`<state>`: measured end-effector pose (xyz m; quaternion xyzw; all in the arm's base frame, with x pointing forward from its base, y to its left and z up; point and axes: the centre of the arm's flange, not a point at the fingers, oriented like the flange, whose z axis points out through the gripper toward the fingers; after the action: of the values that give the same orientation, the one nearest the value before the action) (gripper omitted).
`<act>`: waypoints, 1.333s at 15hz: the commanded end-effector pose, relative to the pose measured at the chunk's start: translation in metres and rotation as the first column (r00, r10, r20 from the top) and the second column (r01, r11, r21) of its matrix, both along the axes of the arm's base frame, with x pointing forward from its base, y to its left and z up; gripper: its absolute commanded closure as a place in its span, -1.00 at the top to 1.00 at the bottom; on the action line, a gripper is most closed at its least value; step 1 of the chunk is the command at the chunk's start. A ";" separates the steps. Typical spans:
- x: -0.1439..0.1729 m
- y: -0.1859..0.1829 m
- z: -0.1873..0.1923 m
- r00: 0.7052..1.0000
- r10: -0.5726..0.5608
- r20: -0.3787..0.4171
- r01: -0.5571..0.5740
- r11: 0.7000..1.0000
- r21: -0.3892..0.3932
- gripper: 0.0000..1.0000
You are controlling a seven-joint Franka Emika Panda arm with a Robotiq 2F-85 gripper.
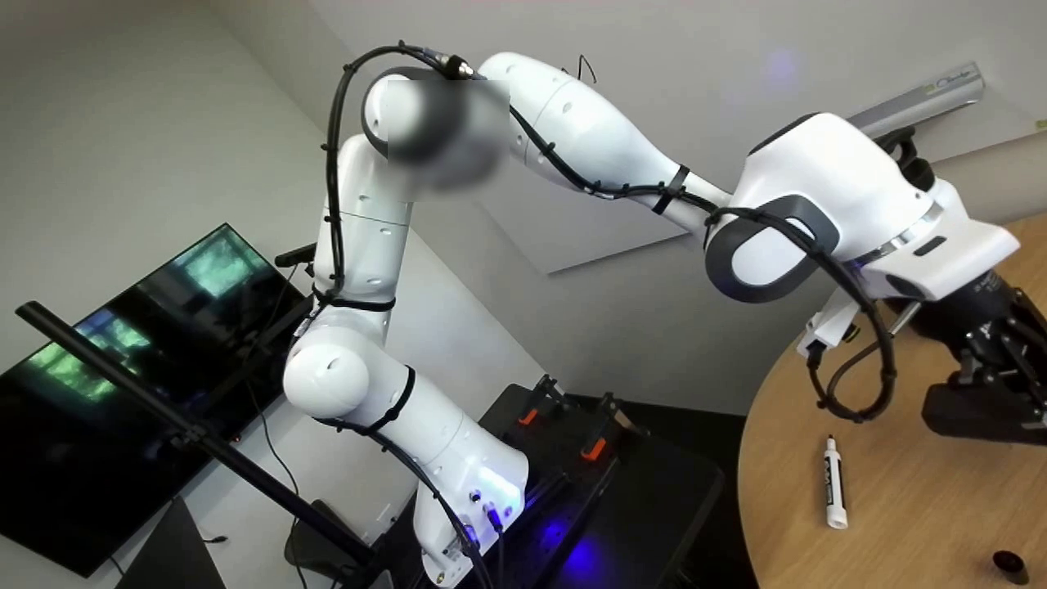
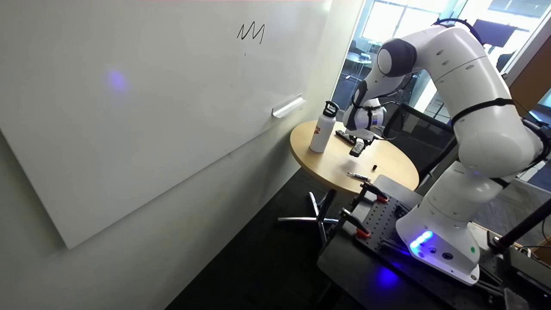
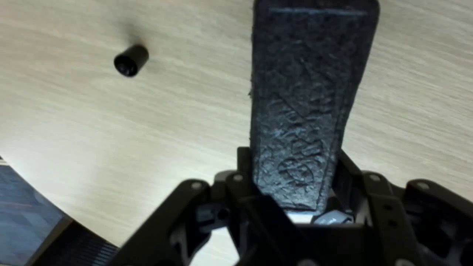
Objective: Move the black eraser to the right
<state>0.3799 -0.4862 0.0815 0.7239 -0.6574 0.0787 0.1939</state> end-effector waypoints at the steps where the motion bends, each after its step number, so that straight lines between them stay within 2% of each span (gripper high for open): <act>1: 0.014 -0.014 0.006 0.979 0.196 -0.048 -0.196 0.980 0.020 -0.42; 5: 0.023 -0.018 -0.004 0.910 0.404 -0.093 -0.402 0.915 0.042 -0.42; 9: 0.019 -0.027 -0.011 0.800 0.587 -0.127 -0.587 0.809 0.040 -0.42; 10: 0.017 -0.029 -0.014 0.780 0.612 -0.127 -0.613 0.789 0.038 -0.42; 11: 0.016 -0.030 -0.015 0.768 0.629 -0.121 -0.629 0.776 0.043 0.58; 13: 0.013 -0.031 -0.017 0.749 0.653 -0.110 -0.653 0.756 0.046 0.73; 15: 0.010 -0.030 -0.014 0.749 0.656 -0.094 -0.655 0.754 0.053 0.99; 17: 0.003 -0.023 -0.003 0.779 0.625 -0.055 -0.622 0.781 0.053 1.00; 20: -0.011 -0.009 0.028 0.836 0.549 0.003 -0.547 0.832 0.092 1.00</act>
<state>0.3873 -0.5138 0.0668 0.9021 -0.3852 0.0946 0.1697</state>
